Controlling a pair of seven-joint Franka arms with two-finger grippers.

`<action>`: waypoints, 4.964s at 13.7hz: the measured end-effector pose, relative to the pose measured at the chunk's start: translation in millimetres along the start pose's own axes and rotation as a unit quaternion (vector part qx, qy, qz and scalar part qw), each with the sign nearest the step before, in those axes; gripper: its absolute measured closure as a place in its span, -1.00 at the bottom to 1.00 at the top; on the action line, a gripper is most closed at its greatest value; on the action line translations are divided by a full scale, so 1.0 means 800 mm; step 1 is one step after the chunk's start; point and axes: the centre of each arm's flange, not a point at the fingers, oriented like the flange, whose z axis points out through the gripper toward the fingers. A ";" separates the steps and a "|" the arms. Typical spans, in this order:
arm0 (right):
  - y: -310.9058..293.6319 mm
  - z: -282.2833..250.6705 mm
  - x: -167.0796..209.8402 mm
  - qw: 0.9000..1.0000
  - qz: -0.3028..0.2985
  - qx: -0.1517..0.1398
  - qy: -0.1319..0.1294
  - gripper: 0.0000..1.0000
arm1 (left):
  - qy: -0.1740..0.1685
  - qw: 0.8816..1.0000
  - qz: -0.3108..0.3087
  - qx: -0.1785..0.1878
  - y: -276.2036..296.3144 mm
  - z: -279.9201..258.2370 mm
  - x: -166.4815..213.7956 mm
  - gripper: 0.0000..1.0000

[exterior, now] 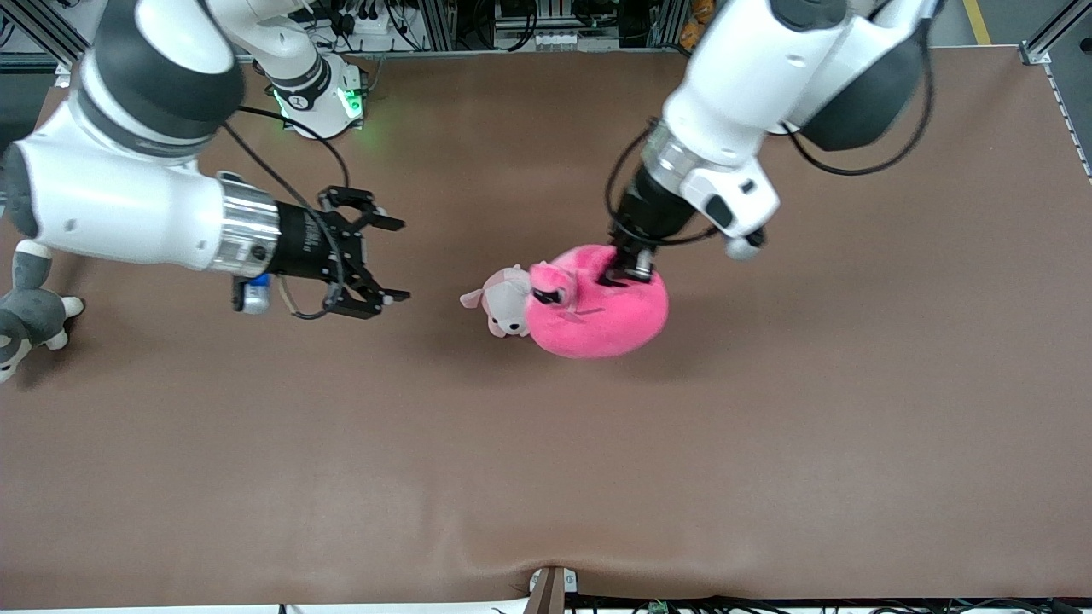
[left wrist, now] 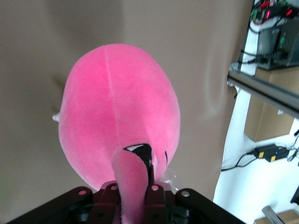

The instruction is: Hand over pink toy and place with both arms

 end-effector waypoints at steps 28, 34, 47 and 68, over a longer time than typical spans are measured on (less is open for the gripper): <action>-0.035 -0.137 0.127 0.986 0.154 0.038 0.049 0.67 | 0.079 0.980 0.179 0.016 0.074 0.024 0.115 -1.00; -0.003 -0.235 0.320 0.994 0.105 -0.010 0.027 0.67 | 0.102 0.941 0.312 0.086 0.114 -0.043 0.326 -1.00; 0.062 -0.061 0.635 0.997 0.025 -0.040 -0.055 0.67 | 0.056 0.732 0.641 0.224 0.024 -0.191 0.465 -1.00; -0.015 -0.244 0.218 0.913 -0.315 -0.114 0.233 -1.00 | 0.026 0.698 0.684 0.210 -0.020 -0.238 0.473 -1.00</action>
